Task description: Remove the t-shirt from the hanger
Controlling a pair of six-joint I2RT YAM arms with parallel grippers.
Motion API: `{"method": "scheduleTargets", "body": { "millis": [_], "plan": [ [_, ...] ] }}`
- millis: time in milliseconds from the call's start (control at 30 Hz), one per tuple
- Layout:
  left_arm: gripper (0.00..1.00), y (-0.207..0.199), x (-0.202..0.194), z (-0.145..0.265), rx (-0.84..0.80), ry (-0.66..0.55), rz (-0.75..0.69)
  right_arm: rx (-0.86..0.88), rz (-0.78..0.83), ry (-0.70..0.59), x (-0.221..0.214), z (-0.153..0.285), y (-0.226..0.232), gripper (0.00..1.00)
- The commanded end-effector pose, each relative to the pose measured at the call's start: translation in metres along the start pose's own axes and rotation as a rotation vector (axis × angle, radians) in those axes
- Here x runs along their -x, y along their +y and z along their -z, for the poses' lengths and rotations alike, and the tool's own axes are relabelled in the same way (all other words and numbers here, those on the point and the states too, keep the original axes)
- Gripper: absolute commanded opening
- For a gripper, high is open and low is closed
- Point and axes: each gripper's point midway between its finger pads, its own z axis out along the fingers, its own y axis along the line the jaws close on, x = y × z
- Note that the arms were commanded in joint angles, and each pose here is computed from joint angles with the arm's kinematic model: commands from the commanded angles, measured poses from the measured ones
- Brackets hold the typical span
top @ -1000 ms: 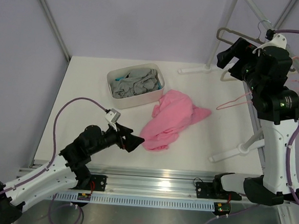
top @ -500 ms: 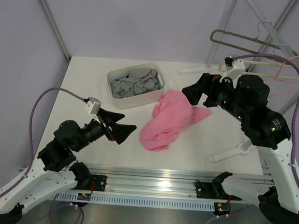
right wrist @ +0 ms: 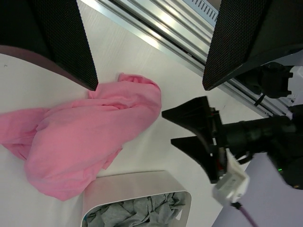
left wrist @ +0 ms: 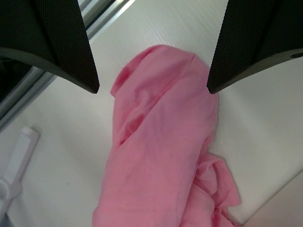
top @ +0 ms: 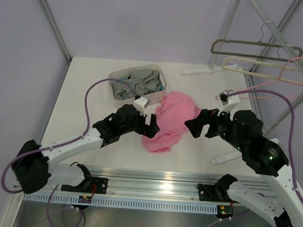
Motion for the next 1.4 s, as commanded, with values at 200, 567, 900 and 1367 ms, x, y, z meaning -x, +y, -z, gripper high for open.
{"method": "scheduleTargets", "body": {
  "millis": [200,567,900,1367],
  "plan": [
    [0.99,-0.01,0.054,-0.097,0.104,-0.077,-0.081,0.16,0.11,-0.219,0.025,0.054,0.019,1.0],
    [0.99,0.004,0.018,-0.17,0.172,0.047,-0.101,0.205,0.112,-0.282,0.025,0.073,0.022,1.0],
    [0.95,0.024,-0.035,-0.185,0.287,0.13,-0.109,0.189,0.107,-0.371,0.035,0.092,0.016,1.0],
    [0.0,0.018,0.04,-0.08,0.387,-0.056,-0.107,0.181,0.103,-0.434,0.04,0.108,0.012,1.0]
  ]
}}
